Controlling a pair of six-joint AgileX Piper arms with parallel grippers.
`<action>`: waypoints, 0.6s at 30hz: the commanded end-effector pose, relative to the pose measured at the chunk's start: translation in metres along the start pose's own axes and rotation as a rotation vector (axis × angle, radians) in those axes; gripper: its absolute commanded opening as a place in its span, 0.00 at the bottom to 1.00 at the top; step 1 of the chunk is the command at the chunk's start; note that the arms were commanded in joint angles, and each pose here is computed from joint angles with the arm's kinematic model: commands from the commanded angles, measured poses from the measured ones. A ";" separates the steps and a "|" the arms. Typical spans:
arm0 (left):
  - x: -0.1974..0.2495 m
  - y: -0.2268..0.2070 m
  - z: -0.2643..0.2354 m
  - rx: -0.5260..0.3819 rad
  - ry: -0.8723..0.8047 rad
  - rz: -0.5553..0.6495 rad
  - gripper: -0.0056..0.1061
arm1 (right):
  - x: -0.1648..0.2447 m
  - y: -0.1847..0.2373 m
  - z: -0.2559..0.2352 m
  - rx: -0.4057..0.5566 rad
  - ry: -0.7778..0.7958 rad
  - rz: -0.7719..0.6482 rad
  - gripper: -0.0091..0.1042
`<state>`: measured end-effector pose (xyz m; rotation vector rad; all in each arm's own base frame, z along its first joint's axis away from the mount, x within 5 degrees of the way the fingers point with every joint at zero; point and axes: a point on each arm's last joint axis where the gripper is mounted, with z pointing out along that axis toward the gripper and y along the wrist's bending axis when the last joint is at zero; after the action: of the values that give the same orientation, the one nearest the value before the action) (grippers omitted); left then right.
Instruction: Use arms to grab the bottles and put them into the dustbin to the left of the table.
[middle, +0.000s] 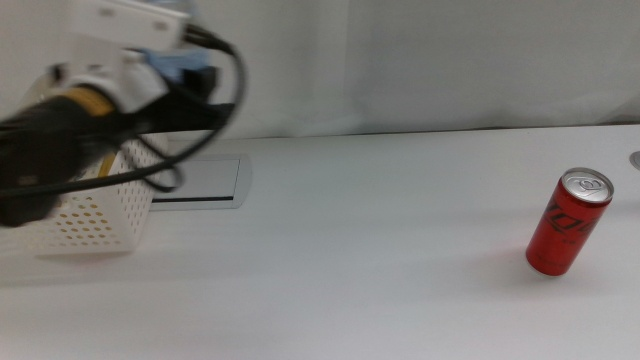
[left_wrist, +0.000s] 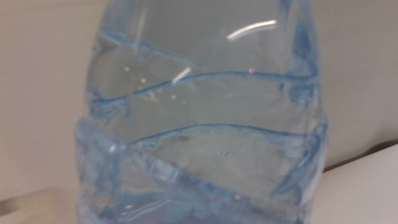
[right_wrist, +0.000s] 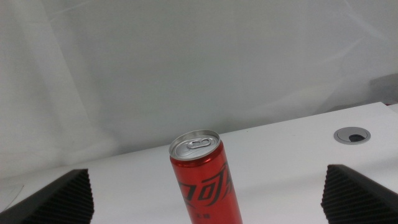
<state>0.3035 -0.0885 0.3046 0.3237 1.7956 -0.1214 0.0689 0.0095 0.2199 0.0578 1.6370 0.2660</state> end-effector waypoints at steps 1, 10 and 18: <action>-0.015 0.017 -0.028 -0.055 -0.058 -0.016 0.02 | 0.001 0.000 0.000 -0.002 0.000 -0.018 0.97; -0.027 0.081 -0.094 -0.271 0.036 -0.074 0.02 | 0.001 0.000 0.000 -0.002 -0.002 -0.018 0.97; -0.037 0.093 -0.078 -0.244 0.222 -0.135 0.02 | 0.001 0.000 0.000 -0.002 -0.002 -0.018 0.97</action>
<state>0.2581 0.0127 0.3578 0.0693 2.0386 0.0480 0.0689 0.0095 0.2199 0.0540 1.6370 0.2624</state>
